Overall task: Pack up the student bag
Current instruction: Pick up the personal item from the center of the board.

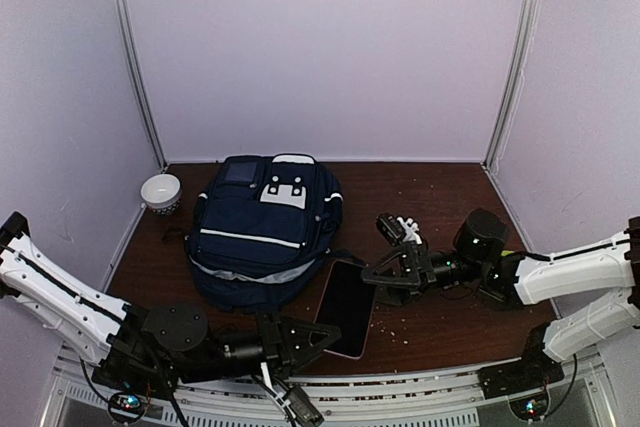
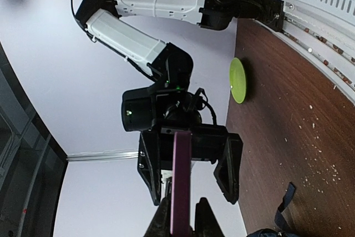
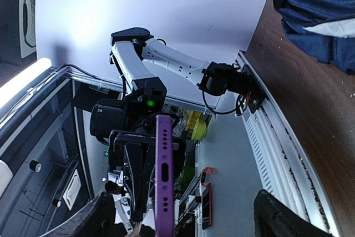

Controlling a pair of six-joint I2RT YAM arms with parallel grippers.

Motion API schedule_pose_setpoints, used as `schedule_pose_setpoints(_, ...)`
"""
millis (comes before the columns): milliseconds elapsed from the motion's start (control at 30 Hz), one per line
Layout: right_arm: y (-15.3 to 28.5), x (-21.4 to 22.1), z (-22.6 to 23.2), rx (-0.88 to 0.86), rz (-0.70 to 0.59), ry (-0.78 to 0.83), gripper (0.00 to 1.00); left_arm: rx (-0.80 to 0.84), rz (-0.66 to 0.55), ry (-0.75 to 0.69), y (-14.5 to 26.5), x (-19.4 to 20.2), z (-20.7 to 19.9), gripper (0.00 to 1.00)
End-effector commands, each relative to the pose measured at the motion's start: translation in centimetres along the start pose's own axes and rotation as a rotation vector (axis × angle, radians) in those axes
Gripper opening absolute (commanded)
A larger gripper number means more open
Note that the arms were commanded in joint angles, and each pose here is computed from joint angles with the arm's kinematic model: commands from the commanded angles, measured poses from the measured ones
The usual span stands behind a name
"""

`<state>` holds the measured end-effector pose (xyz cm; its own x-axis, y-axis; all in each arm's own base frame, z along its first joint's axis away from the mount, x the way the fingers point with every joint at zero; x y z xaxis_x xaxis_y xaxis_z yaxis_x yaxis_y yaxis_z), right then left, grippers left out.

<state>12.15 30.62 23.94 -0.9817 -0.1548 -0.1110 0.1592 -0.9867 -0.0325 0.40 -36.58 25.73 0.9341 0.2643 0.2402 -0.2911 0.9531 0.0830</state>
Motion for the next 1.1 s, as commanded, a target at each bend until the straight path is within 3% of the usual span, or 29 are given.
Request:
schedule_pose_setpoints(0,-0.1,0.8,1.8,-0.122,0.046,0.001,0.84,-0.127,0.060,0.000,0.2,0.7,3.0,0.00)
schedule_pose_setpoints(167,-0.1,0.9,2.8,-0.149,0.028,0.009,0.75,-0.128,0.068,0.007,0.3,0.8,2.9,0.00)
schedule_pose_setpoints(333,-0.3,0.8,2.8,-0.119,0.019,0.019,0.57,-0.129,0.067,0.006,0.1,0.7,2.8,0.00)
schedule_pose_setpoints(533,-1.3,1.3,3.6,-0.130,0.048,0.009,0.51,-0.121,0.085,-0.007,-0.4,0.7,2.5,0.00)
schedule_pose_setpoints(800,-1.4,1.0,4.7,-0.132,-0.013,0.034,0.39,-0.133,0.183,-0.017,-1.6,1.1,2.2,0.00)
schedule_pose_setpoints(1067,-1.0,1.1,4.9,-0.134,-0.036,0.038,0.23,-0.147,0.202,-0.002,-1.6,1.4,2.5,0.00)
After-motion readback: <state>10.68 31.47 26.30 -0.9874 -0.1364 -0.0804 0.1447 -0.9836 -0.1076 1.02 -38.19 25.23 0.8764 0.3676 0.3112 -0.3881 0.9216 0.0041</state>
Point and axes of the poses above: each gripper's point midway between its finger pads, its own y axis back along the fingers, its own z axis along the line the jaws close on, x = y × z, the point moved 4 cm from there along y, back along the fingers, and after that the axes turned 11 degrees about -y, right-handed, at the moved point
